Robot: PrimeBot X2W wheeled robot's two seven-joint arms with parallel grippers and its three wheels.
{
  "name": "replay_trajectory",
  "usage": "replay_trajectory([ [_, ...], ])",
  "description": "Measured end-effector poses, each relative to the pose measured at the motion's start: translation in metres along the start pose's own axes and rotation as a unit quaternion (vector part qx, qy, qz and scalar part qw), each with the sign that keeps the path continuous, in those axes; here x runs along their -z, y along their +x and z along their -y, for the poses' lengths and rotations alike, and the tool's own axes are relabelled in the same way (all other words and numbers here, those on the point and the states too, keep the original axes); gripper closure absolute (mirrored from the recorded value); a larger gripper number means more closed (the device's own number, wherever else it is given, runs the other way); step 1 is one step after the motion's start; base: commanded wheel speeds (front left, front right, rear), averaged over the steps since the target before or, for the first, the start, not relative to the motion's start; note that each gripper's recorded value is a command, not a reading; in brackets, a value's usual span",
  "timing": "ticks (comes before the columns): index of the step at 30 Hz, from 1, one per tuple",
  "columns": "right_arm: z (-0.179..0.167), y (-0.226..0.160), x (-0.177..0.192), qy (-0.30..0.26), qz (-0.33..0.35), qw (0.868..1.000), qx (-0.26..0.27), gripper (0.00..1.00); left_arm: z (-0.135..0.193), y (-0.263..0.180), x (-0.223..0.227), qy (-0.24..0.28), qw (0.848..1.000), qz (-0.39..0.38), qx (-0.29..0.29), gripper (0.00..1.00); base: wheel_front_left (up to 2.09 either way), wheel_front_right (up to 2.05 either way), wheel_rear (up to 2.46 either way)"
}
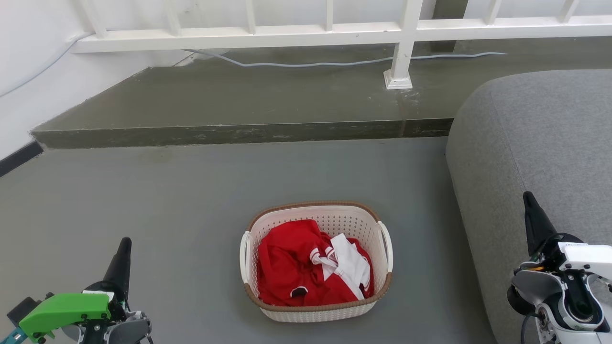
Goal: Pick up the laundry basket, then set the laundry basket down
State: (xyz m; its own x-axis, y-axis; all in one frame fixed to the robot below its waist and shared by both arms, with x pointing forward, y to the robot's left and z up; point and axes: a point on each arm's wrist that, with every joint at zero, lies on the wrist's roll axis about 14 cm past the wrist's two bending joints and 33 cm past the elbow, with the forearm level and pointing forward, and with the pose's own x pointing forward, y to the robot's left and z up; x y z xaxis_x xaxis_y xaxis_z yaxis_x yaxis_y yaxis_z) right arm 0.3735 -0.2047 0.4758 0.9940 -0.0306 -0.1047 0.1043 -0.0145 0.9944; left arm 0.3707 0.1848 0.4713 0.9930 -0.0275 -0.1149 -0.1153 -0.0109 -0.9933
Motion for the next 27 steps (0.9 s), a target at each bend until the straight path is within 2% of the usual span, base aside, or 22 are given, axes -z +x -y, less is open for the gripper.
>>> replay_trajectory([
  [27,0.0006,-0.0001,-0.0003,0.001,0.000,1.000,0.001,1.00,-0.0005,-0.0001,-0.0011,-0.001,1.000,0.002,0.000,1.00,0.00,0.00,0.00],
])
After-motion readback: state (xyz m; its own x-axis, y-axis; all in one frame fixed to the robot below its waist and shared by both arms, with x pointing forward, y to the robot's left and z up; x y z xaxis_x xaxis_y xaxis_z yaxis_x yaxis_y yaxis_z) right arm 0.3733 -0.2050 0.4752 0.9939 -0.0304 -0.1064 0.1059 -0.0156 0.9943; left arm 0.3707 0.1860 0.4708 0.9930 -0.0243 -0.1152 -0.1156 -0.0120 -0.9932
